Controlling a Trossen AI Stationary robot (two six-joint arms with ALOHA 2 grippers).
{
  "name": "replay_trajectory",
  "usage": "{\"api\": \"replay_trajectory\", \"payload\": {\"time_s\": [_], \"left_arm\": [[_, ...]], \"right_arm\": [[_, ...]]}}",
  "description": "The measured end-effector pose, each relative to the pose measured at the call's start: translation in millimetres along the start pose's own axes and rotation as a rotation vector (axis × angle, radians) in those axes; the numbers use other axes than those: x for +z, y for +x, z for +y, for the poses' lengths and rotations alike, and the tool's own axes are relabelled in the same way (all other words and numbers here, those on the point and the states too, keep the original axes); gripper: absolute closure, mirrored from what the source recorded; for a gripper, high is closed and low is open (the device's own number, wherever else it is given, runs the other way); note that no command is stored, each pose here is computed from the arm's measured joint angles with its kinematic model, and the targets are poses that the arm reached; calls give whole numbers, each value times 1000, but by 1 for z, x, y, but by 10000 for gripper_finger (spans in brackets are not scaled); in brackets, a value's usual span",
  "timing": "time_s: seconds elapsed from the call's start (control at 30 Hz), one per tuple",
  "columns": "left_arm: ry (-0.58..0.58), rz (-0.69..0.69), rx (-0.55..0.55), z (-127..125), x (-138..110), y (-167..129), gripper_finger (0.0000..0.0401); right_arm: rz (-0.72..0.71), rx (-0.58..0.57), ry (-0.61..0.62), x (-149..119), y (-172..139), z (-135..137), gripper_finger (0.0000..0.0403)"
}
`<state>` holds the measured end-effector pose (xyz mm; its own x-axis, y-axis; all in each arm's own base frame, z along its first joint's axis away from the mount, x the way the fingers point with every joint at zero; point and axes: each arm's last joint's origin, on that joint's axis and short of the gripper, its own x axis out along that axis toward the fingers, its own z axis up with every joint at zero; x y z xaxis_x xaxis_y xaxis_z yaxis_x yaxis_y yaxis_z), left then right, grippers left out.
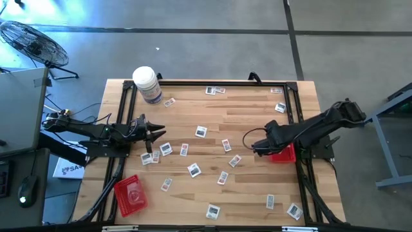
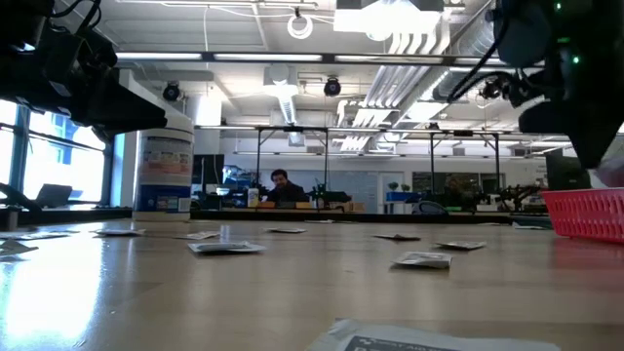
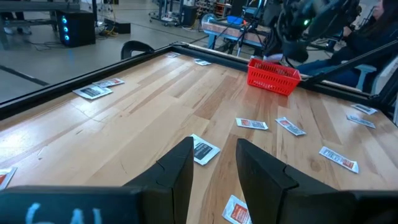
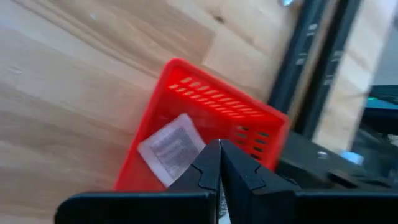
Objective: Pick & Place First Aid Supplies
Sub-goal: Put the towelette pack into the right red bin
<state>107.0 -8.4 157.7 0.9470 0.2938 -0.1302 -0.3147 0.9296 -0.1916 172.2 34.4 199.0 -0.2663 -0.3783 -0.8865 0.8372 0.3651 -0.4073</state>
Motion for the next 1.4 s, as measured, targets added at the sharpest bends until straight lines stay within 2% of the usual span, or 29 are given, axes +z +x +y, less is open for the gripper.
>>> {"api": "replay_trajectory", "payload": {"time_s": [0.27,0.43,0.63,0.83,0.97,1.1,1.2,1.4], "left_arm": [[0,0,0,0,0,0,282],[0,0,0,0,0,0,282],[0,0,0,0,0,0,282],[0,0,0,0,0,0,282],[0,0,0,0,0,0,282],[0,0,0,0,0,0,282],[1,0,0,0,0,0,282],[0,1,0,0,0,0,282]], "right_arm": [[0,25,2,-9,31,5,402],[-4,52,16,-5,22,8,388],[23,34,8,-2,8,5,349],[0,41,36,15,-34,-3,323],[-79,82,120,38,-60,-9,322],[-149,91,230,65,-65,-16,321],[-171,91,282,85,-54,-19,313],[-175,66,512,110,-10,-23,292]]}}
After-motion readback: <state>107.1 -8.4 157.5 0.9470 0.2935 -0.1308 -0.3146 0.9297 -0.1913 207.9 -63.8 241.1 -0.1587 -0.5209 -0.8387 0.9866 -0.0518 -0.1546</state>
